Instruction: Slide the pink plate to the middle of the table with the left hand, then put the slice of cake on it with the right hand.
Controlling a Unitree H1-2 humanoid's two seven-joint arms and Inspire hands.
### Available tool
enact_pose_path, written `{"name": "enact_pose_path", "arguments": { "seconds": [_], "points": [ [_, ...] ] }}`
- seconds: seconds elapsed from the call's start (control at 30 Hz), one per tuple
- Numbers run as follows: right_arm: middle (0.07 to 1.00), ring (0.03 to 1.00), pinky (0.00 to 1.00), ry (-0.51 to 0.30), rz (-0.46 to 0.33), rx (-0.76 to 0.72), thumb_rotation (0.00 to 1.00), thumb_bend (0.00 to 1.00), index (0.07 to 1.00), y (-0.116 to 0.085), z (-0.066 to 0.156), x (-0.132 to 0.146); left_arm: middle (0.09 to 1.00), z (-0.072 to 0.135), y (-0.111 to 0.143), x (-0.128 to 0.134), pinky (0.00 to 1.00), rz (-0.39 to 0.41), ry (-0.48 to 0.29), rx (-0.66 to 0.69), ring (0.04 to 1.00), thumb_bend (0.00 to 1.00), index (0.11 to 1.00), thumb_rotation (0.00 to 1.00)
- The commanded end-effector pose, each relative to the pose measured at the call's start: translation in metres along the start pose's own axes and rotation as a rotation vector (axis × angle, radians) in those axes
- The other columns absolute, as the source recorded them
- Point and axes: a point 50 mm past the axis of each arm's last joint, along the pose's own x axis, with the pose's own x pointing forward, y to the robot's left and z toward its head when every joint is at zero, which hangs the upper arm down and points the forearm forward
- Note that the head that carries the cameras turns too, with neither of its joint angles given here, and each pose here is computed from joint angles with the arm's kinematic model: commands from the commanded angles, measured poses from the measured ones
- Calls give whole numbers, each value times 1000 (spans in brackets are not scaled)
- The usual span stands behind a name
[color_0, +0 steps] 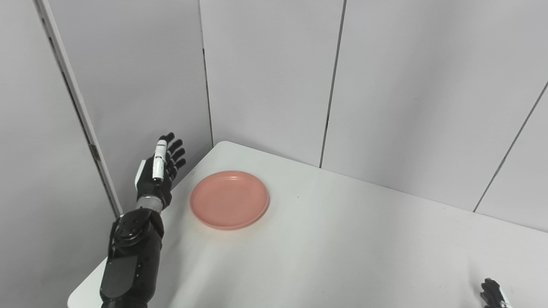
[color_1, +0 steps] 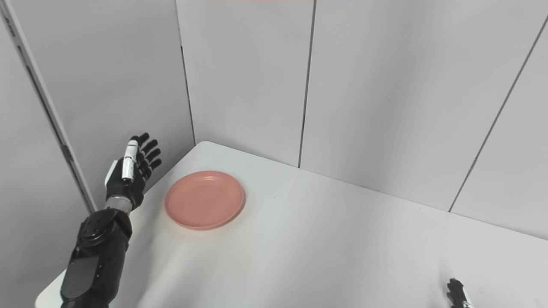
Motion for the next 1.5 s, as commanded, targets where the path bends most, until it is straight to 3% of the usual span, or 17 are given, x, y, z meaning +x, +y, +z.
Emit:
{"name": "enact_pose_path", "arguments": {
  "seconds": [0.0, 0.43, 1.03, 1.47],
  "points": [
    [973, 979, 1000, 74, -7, 11, 1000, 394, 971, -1, -16, -19, 922, 18, -4, 7, 912, -16, -81, 1, 924, 345, 907, 1000],
    [970, 977, 1000, 75, -8, 5, 1000, 406, 970, -2, -13, -20, 941, -11, 0, 12, 961, -4, -11, -53, 943, 363, 911, 1000],
    [974, 979, 1000, 73, -5, 0, 1000, 417, 974, -3, -10, -20, 934, -26, 4, 10, 944, 5, 27, -40, 939, 353, 916, 1000],
    [969, 974, 999, 77, -12, 10, 1000, 399, 967, -1, -10, -20, 915, -58, -27, 2, 927, -75, 102, 14, 921, 359, 894, 1000]
  ]
}}
